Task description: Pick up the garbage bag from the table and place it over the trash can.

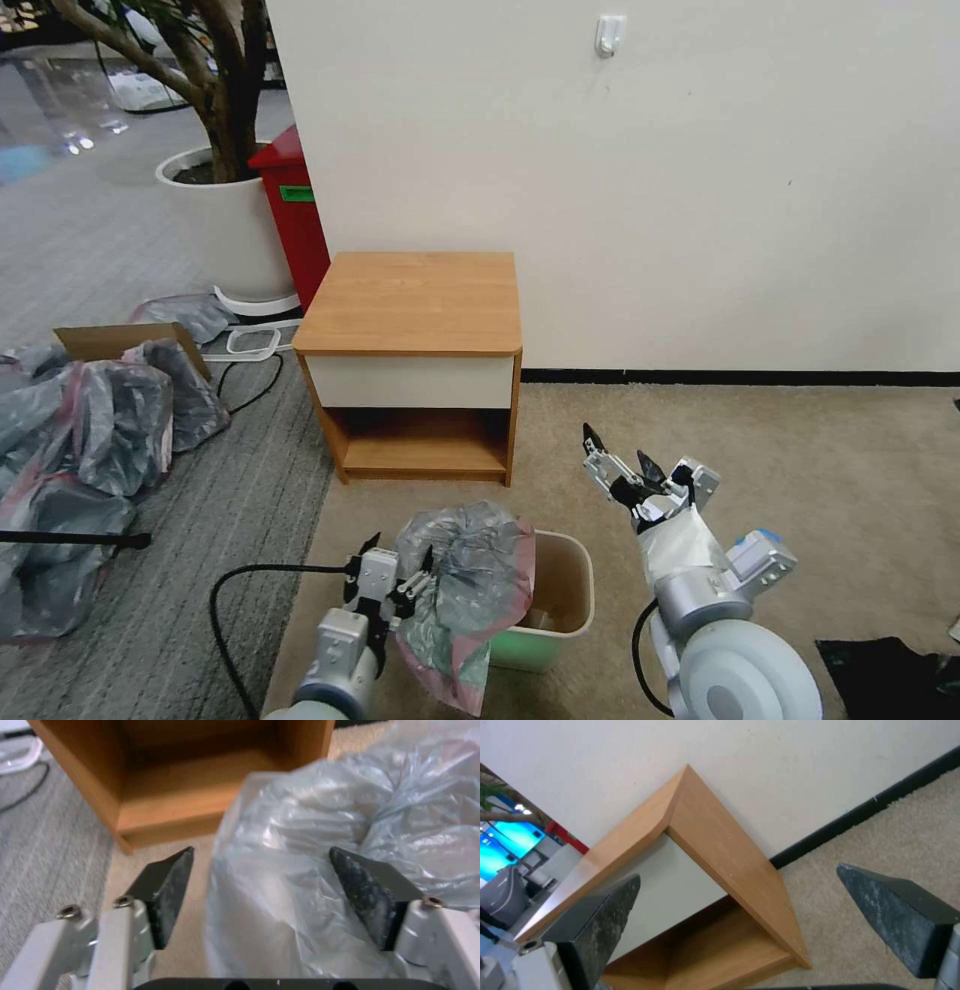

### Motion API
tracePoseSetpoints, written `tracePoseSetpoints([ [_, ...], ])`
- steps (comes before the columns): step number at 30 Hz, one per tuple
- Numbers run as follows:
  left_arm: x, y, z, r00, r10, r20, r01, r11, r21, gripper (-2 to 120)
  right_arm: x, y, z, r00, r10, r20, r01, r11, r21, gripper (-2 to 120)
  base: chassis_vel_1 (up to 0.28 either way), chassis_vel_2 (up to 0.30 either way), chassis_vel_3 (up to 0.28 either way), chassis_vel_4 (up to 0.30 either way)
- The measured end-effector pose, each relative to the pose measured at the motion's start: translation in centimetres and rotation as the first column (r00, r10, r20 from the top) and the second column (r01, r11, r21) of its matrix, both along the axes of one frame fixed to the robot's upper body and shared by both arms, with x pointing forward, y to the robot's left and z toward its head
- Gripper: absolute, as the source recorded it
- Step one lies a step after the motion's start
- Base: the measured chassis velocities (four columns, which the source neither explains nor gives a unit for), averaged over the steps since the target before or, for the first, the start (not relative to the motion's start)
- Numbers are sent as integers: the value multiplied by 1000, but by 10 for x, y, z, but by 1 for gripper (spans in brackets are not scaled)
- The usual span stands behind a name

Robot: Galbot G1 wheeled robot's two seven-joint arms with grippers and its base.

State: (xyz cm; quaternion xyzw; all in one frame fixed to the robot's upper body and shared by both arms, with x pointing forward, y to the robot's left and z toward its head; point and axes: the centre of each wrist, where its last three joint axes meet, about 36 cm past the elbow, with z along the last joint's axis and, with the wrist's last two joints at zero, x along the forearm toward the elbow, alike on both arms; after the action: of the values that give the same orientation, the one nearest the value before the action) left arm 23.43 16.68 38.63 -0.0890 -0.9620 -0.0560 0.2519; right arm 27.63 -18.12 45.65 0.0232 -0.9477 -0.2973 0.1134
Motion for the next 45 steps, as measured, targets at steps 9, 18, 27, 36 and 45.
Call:
tracePoseSetpoints([
  [9,5,-9,-1,998,19,-52,-19,1000,-4,56,2,3,-5,1000,-3,-13,3,1000,6,100,0,0,0,0],
  [18,13,-9,-1,997,23,-77,-23,1000,5,56,3,5,-9,1000,-4,-23,5,1000,9,100,0,0,0,0],
  [27,21,-16,2,990,39,-138,-39,999,5,48,3,8,-11,999,-7,-33,8,1000,22,100,0,0,0,0],
  [36,24,-18,0,987,55,-151,-56,998,-6,27,1,9,-9,1000,0,-32,1,1000,23,100,0,0,0,0],
  [45,20,-17,3,990,96,-100,-103,993,-60,8,-17,7,6,992,107,-67,-110,993,-40,100,0,0,0,0],
])
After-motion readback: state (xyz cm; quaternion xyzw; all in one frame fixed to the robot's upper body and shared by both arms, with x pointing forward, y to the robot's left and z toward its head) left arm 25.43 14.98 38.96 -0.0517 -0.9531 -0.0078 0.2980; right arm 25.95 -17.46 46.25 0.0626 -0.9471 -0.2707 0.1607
